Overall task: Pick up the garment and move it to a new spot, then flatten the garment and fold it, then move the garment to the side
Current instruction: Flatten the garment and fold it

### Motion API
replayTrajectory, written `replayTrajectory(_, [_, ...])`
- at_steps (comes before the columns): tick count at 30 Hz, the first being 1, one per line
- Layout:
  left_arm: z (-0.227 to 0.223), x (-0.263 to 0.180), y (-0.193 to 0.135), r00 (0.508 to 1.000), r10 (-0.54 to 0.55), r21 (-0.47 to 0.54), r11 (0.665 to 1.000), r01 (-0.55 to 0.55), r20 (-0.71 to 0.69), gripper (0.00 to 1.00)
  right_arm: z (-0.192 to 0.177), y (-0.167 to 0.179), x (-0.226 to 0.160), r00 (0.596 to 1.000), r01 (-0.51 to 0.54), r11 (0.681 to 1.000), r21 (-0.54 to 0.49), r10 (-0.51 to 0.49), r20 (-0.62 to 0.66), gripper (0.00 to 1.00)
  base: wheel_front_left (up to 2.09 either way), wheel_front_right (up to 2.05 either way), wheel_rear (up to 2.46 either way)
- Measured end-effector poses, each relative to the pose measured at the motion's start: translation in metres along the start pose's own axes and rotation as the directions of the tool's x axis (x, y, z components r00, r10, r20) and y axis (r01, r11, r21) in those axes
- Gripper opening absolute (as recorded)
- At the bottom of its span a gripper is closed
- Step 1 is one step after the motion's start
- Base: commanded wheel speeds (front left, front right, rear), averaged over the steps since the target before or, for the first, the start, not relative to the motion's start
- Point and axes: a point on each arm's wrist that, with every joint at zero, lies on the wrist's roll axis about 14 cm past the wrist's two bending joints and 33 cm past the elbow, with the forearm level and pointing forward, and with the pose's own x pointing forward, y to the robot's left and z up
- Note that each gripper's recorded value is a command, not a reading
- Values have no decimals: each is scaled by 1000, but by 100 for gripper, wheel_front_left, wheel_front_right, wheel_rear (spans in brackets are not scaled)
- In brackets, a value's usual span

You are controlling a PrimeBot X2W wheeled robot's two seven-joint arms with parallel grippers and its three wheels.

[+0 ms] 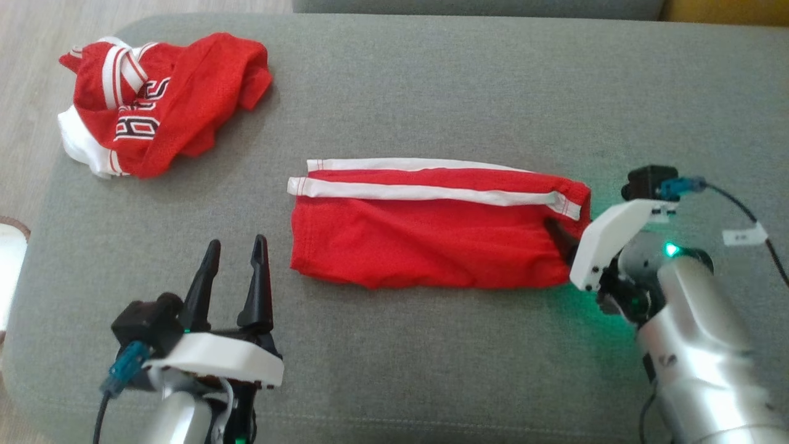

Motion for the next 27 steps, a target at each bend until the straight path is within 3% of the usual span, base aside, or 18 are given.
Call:
replayTrajectory(1, [0,1,0,1000,-5,4,1000,5,2,100,1,1,2,1000,-8,1000,13,8,-11,99,0,0,0])
replayTrajectory(2, [0,2,0,1000,-5,6,1000,5,1,100,3,1,3,1000,-13,1000,22,13,-22,82,0,0,0])
replayTrajectory(3, [-1,2,0,1000,-4,5,1000,4,-1,100,4,1,4,999,-16,1000,26,17,-30,58,0,0,0])
replayTrajectory(7, [-3,4,-1,1000,-6,11,1000,6,-7,100,5,-4,5,999,-18,999,44,20,-43,0,0,0,0])
replayTrajectory(13, [-4,9,-9,999,-35,14,999,35,-7,100,10,-16,-7,999,-4,1000,6,4,-52,0,0,0,0])
replayTrajectory(22, [-10,19,-36,992,-122,9,992,122,-21,100,39,-111,-62,979,200,978,-59,-202,-20,0,0,0,0])
replayTrajectory(27, [-12,25,-45,989,-148,5,989,148,-24,100,44,-100,-64,987,162,986,-43,-162,5,0,0,0,0])
